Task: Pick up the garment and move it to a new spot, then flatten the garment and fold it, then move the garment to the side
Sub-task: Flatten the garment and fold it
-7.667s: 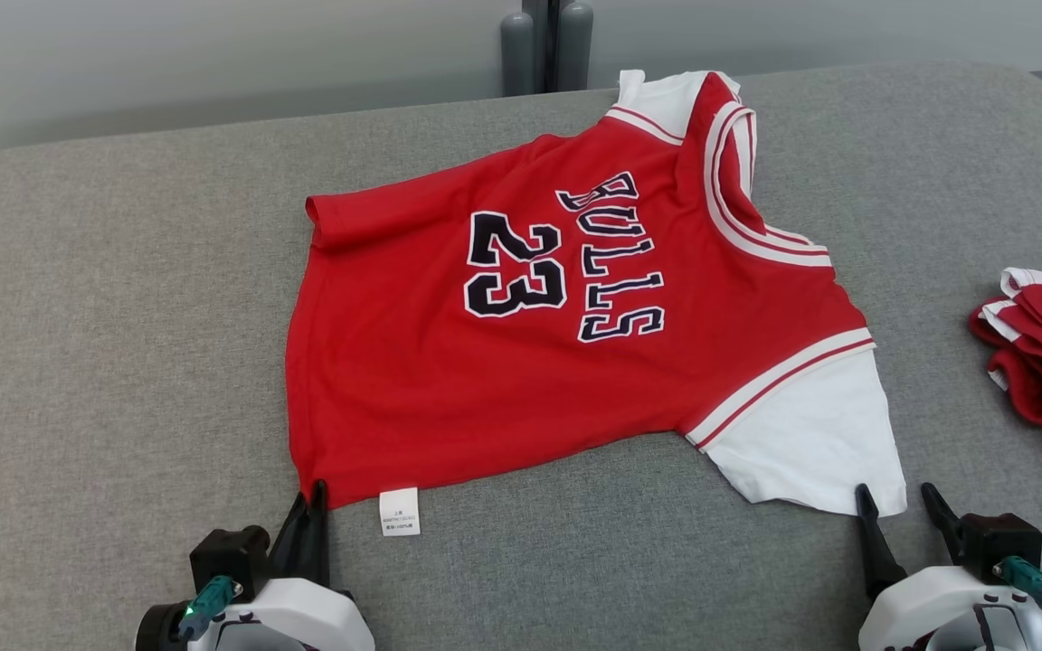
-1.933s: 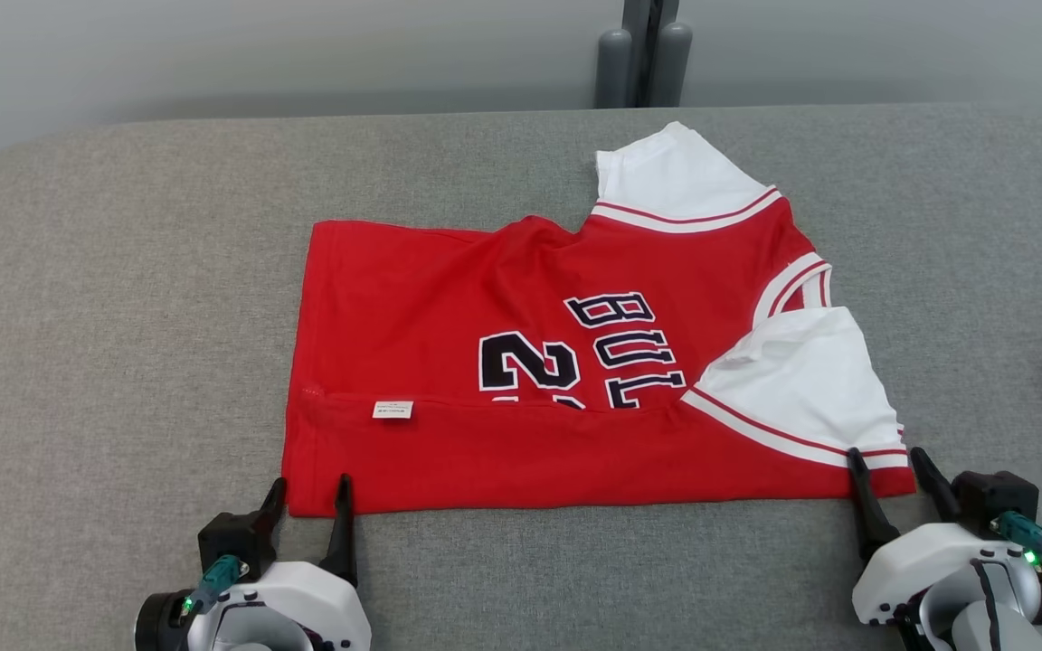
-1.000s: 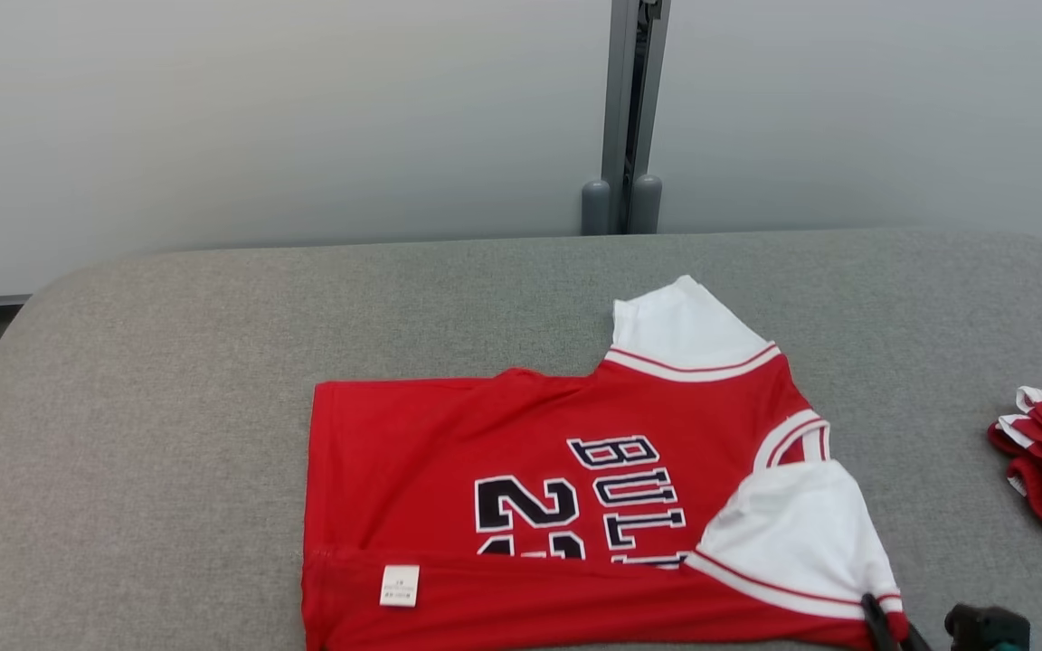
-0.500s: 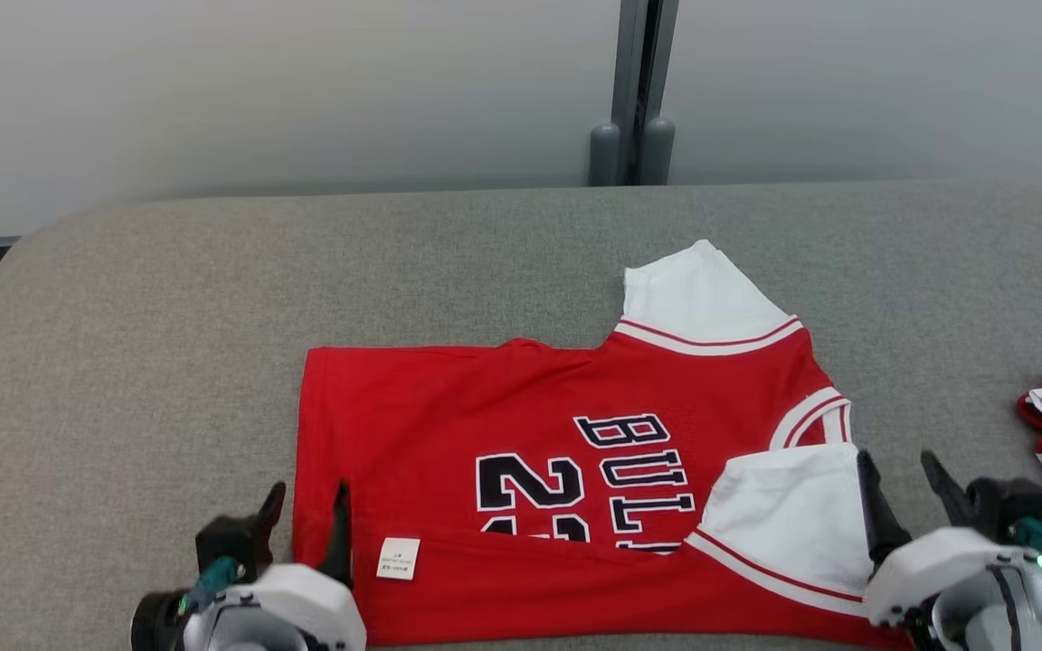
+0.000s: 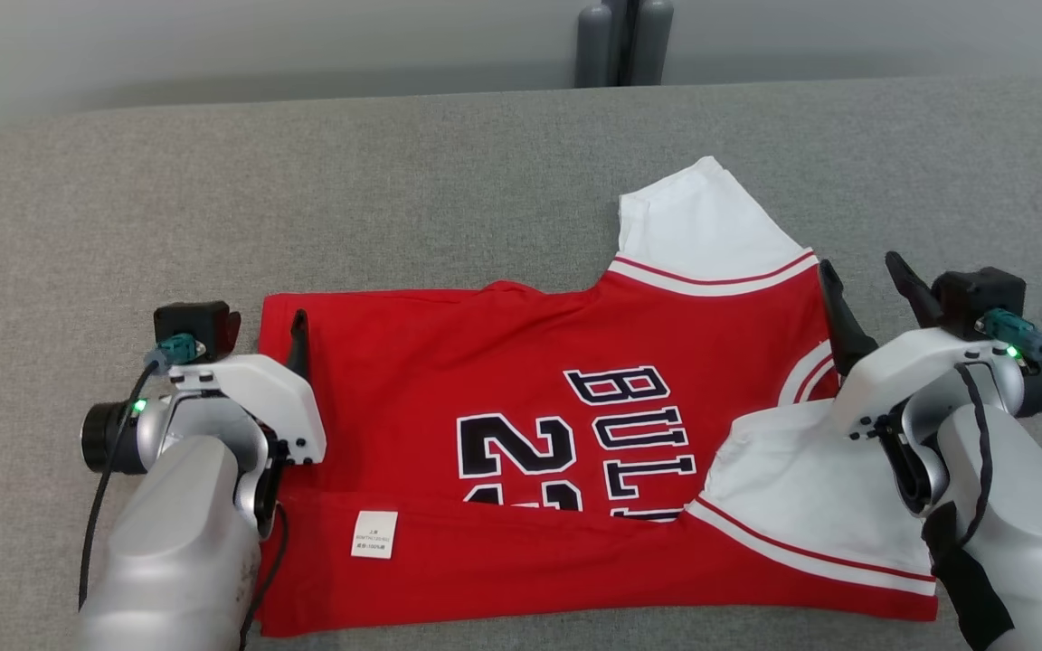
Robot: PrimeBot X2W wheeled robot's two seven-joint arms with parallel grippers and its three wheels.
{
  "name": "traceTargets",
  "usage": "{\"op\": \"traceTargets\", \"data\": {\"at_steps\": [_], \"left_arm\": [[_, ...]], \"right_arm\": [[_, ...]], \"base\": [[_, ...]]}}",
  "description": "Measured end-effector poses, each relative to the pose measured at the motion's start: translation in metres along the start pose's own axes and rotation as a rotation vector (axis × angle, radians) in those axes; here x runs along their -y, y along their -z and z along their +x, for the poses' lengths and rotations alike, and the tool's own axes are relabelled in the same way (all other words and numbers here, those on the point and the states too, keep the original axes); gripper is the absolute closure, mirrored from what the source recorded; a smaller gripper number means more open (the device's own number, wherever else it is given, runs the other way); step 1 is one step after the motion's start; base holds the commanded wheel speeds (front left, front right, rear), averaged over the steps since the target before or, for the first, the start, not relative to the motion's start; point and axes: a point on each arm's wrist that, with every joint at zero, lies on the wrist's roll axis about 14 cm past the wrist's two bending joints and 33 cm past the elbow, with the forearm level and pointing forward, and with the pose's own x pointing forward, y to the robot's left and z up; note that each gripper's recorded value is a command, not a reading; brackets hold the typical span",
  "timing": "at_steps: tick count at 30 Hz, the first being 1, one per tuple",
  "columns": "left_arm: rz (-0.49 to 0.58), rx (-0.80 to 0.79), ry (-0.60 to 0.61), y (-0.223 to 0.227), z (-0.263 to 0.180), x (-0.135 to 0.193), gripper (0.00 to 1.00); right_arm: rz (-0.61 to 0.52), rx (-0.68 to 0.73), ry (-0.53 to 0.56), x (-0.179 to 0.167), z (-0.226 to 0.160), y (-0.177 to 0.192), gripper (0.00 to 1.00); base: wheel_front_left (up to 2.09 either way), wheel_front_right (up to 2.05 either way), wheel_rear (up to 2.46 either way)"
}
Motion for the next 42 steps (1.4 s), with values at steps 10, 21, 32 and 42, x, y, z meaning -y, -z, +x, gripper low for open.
{"op": "traceTargets", "data": {"at_steps": [10, 21, 32, 42], "left_arm": [[-0.005, -0.114, -0.021, 0.014, 0.032, -0.004, 0.00], [0.026, -0.076, 0.008, 0.016, 0.036, -0.007, 1.00], [0.022, 0.024, 0.061, 0.001, 0.035, -0.008, 1.00], [-0.008, 0.013, 0.029, 0.014, 0.034, -0.010, 1.00]], "right_arm": [[-0.067, -0.041, -0.074, -0.015, 0.039, -0.001, 0.00], [-0.113, -0.145, -0.098, -0.018, 0.079, 0.001, 0.00], [-0.174, -0.294, -0.108, -0.022, 0.127, 0.015, 0.00], [-0.200, -0.383, -0.138, -0.035, 0.150, 0.044, 1.00]], "base": [[0.00, 0.00, 0.00], [0.00, 0.00, 0.00], [0.00, 0.00, 0.00], [0.00, 0.00, 0.00]]}}
